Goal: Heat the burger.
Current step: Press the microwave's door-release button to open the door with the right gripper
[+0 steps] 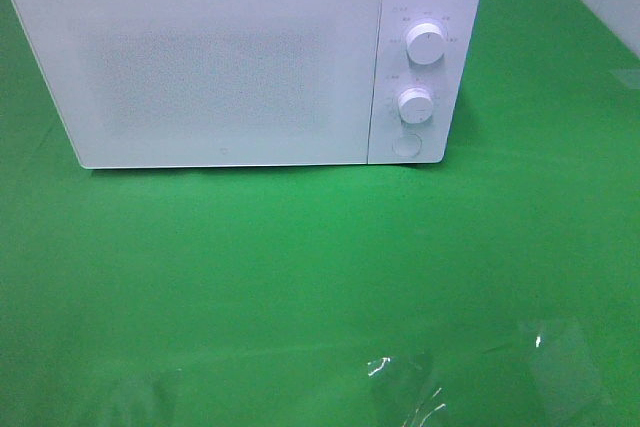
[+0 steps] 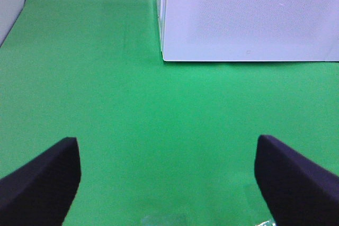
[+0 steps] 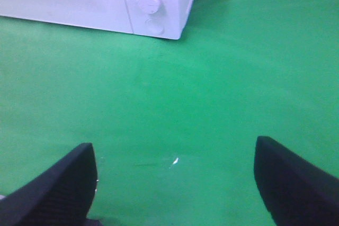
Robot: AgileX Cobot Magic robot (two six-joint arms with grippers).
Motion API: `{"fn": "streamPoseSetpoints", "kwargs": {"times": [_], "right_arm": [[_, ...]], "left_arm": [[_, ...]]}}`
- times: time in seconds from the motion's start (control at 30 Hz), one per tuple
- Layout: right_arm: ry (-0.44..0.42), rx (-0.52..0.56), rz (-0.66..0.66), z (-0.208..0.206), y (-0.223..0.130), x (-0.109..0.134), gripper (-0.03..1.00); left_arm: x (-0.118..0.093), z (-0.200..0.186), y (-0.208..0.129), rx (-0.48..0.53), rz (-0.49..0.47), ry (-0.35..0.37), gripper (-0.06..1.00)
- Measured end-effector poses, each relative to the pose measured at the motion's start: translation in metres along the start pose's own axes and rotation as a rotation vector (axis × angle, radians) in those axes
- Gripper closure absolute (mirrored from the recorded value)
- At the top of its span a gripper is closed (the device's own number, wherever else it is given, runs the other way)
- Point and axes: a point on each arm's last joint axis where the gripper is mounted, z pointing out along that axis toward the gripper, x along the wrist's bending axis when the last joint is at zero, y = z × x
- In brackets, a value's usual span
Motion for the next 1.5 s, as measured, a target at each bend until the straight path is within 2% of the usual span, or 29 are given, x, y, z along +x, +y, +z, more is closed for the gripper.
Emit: {"fn": "streamPoseSetpoints", "kwargs": {"times": [0.2,0.33,0.47,0.73,1.5], "right_arm": [[-0.134,-0.106,0.111,-0.033,-0.024,-0.007,0.2],[-0.179,-0.169,0.147,-0.045,-0.039,-0.006,0.2],[-0.21,-0.181,0.187,-0.043,-0.058,-0.004,0.2],[-0.223,-0.197,0.227,-0.029,-0.084,0.0,0.2],[-0.209,-0.198,0.226,-0.028,-0.084,0.001,0.2]], "left_arm": [[0.0,0.0,0.0,0.0,0.0,0.0,0.13],[0.0,0.0,0.0,0.0,0.0,0.0,0.13],[0.0,0.0,0.0,0.0,0.0,0.0,0.13],[0.0,0.0,0.0,0.0,0.0,0.0,0.13],[0.0,0.0,0.0,0.0,0.0,0.0,0.13]]}}
